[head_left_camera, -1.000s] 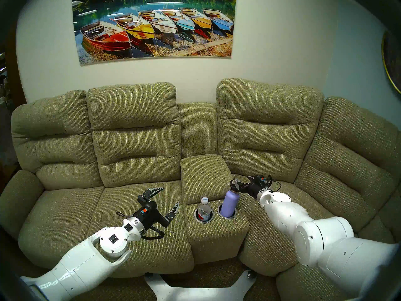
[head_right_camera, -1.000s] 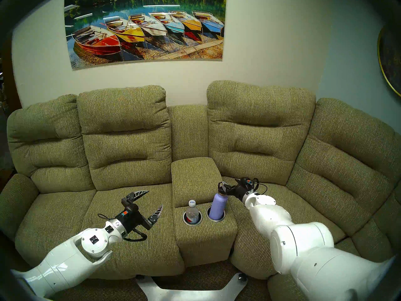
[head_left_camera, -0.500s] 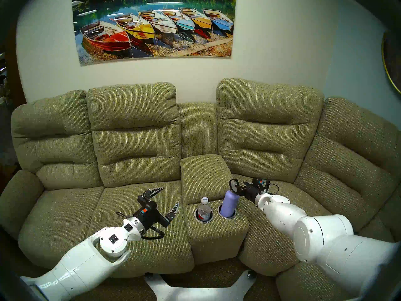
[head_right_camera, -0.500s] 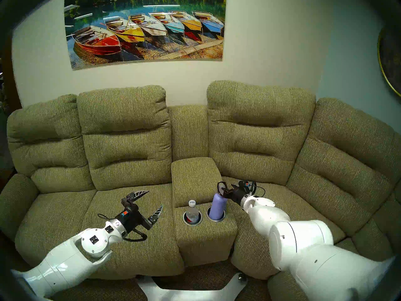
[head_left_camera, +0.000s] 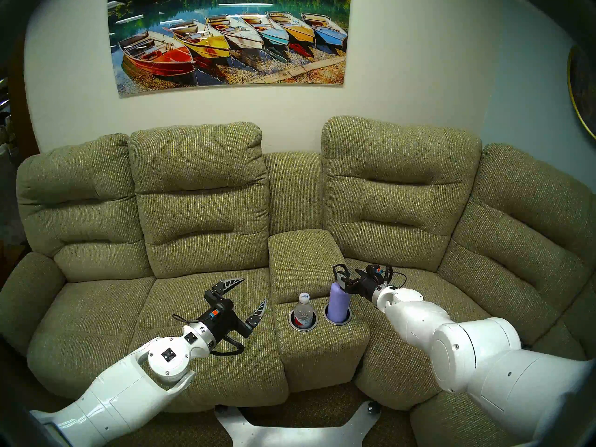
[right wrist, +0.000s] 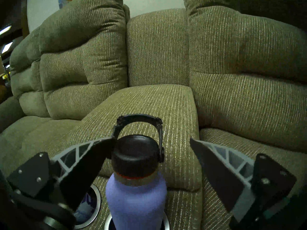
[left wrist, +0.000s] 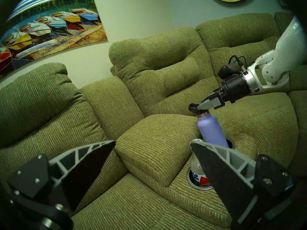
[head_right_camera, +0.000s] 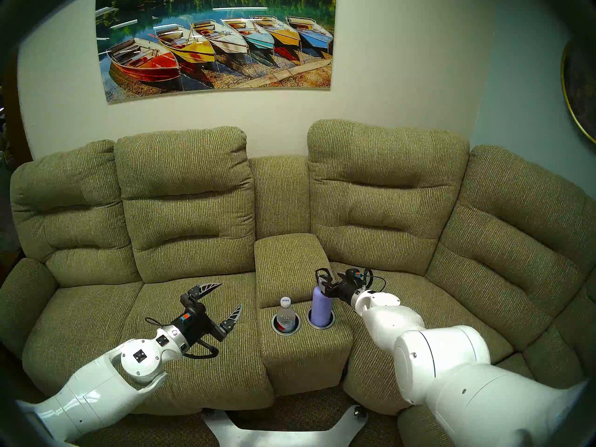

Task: Take bottles out of cup holder

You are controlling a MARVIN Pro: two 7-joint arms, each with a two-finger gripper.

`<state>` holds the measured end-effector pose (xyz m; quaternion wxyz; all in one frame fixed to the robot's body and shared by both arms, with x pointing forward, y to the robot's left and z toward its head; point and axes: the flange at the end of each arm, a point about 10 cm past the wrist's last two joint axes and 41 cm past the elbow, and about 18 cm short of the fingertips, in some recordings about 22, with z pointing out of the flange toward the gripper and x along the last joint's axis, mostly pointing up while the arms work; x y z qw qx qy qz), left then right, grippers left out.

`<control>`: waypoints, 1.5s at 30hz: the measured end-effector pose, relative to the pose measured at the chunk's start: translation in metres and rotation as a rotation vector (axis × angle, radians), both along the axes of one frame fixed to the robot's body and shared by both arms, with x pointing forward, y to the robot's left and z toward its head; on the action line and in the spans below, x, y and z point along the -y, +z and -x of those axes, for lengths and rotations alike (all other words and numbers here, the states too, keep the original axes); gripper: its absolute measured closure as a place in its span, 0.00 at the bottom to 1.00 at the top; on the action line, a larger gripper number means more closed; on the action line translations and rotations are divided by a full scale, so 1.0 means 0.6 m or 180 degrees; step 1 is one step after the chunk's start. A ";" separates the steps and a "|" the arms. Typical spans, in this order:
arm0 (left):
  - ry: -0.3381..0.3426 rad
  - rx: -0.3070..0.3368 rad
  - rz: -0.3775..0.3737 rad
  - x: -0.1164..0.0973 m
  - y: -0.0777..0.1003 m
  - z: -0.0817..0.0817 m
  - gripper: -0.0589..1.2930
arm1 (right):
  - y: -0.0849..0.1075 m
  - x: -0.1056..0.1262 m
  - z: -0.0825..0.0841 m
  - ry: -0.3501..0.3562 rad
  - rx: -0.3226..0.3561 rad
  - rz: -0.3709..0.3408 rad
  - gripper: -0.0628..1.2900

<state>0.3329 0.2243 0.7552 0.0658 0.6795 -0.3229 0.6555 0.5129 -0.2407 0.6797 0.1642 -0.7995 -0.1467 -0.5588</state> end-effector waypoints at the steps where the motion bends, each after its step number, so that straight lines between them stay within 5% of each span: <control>1: 0.0000 0.0000 0.0000 0.000 0.000 0.000 0.03 | 0.000 -0.001 0.000 0.0001 0.0005 0.0008 0.05; 23: 0.0001 -0.0001 0.0000 0.000 0.000 0.000 0.03 | 0.014 -0.025 -0.005 0.0150 0.0204 -0.0126 0.05; 45: 0.0001 -0.0001 -0.0001 0.000 0.000 0.000 0.03 | -0.009 -0.025 0.003 -0.0002 -0.0049 0.0000 0.05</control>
